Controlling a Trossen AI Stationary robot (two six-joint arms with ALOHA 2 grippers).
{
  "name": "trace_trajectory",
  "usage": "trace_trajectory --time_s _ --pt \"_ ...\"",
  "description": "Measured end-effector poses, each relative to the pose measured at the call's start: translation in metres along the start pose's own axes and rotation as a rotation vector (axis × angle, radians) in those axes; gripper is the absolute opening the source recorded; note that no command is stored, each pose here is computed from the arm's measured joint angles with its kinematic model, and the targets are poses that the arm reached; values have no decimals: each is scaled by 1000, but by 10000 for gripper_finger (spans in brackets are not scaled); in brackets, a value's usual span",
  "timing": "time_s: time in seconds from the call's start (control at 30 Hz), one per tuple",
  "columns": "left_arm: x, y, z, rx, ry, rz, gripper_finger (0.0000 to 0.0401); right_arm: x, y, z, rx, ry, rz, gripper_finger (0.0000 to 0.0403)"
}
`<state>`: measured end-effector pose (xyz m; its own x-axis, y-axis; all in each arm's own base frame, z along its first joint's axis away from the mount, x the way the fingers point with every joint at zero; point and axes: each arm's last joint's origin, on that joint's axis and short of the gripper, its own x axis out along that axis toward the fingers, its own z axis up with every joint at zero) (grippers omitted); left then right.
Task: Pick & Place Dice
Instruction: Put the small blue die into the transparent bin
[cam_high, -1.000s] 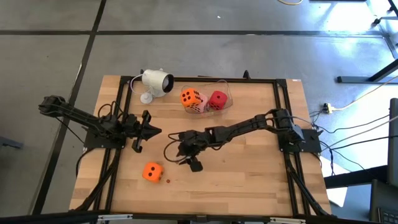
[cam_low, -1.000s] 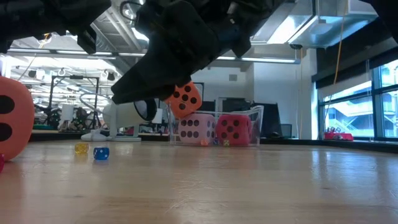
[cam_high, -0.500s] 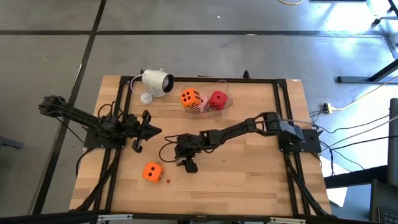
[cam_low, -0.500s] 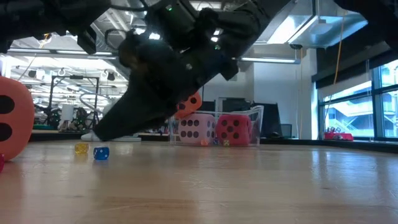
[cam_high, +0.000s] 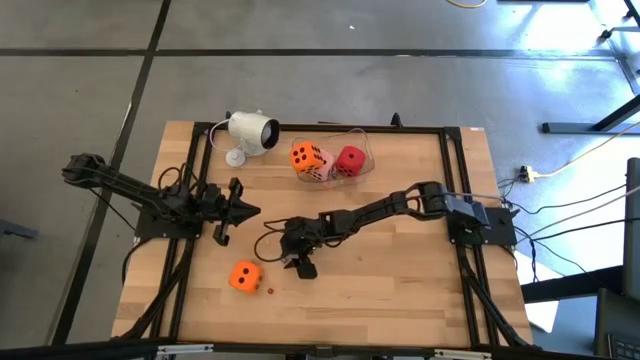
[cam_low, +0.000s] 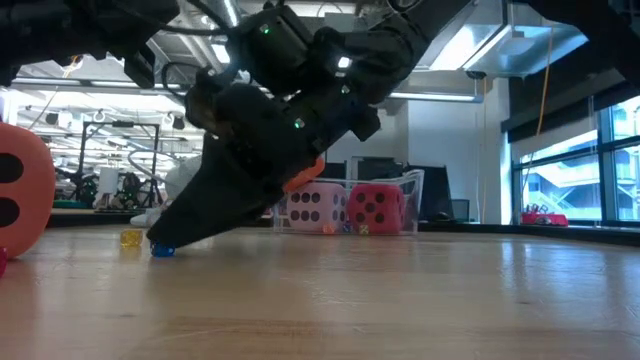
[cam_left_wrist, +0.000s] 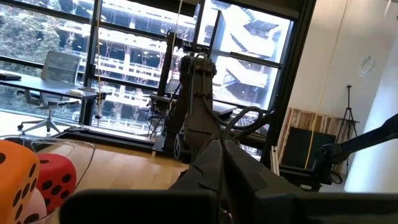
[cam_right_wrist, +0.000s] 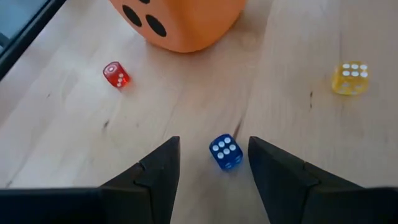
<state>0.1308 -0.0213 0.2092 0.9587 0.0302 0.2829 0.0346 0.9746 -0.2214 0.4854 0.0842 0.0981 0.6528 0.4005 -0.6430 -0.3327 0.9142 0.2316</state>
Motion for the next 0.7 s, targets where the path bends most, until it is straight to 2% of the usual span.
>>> trace_trajectory --time_s 0.43,0.7 --pt "0 0 0 0 0 0 6 6 2 -5 31 11 1 190" --pt "0 0 0 0 0 0 6 7 4 -6 -7 17 -59 137"
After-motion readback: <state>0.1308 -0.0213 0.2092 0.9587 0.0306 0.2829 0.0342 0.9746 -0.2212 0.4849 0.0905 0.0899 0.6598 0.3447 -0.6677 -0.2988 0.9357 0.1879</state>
